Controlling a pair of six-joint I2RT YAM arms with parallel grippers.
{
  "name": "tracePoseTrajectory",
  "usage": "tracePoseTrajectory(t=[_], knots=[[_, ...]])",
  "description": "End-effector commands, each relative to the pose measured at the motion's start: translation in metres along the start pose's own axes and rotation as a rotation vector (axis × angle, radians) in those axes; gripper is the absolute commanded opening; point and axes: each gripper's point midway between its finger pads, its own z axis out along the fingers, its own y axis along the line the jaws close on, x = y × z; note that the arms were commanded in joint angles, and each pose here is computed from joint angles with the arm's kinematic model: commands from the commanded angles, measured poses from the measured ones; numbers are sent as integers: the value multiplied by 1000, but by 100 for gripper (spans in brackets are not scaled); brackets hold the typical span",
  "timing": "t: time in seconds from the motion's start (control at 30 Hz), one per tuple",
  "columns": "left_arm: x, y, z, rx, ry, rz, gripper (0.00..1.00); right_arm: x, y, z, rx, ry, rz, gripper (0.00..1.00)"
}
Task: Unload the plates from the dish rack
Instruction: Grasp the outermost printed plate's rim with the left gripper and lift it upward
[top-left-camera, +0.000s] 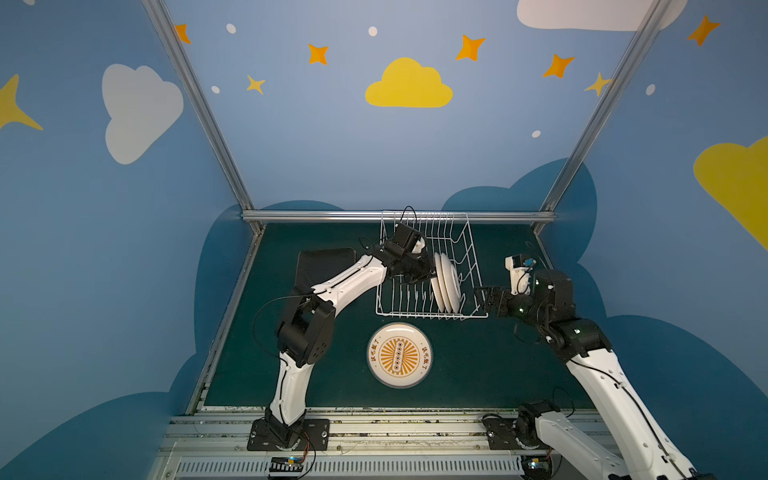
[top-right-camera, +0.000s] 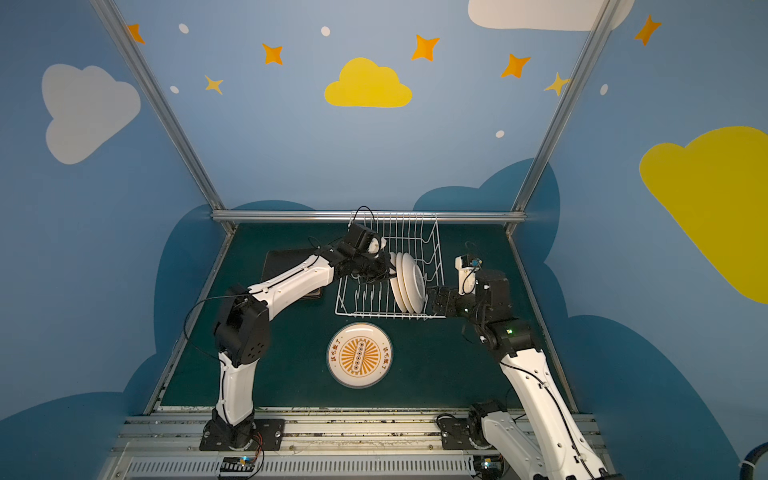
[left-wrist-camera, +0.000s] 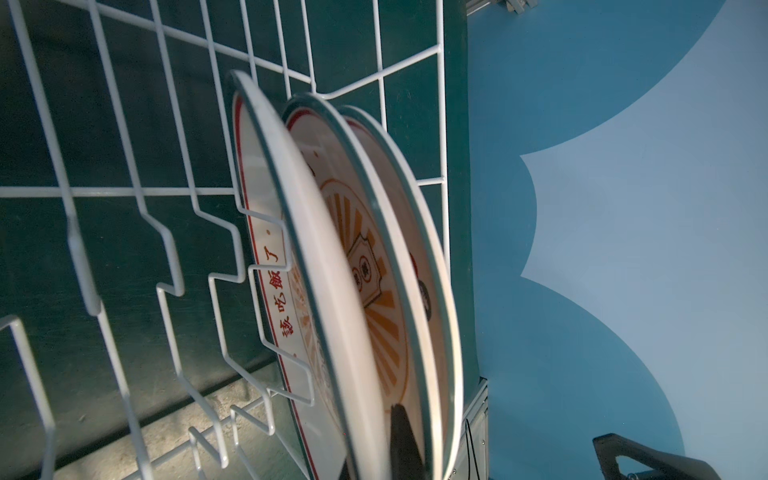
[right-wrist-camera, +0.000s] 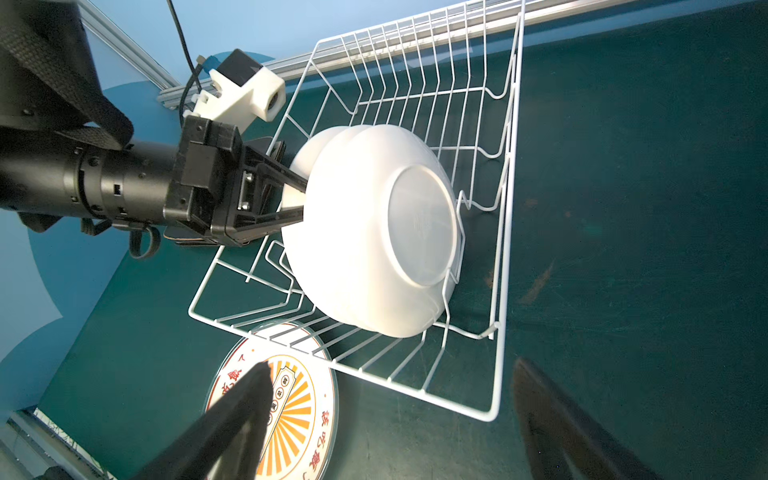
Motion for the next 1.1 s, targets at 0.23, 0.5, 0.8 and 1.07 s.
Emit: tracePoseTrajectory(t=[0.23,0.5,0.8,1.07], knots=[[-13,-32,-44,54,-62,11,3,-14,6,-2,-27,-34,19,89],[-15,-42,-67,66,-95,28,3,-18,8,-5,-33,-43,18,89],[-18,-34,-94,48,-148,16,3,-23,12,-3,-49,-45,19,89],[-23,-32,-121,63,-202,16,3,-28,15,-1,-67,-57,34,89]])
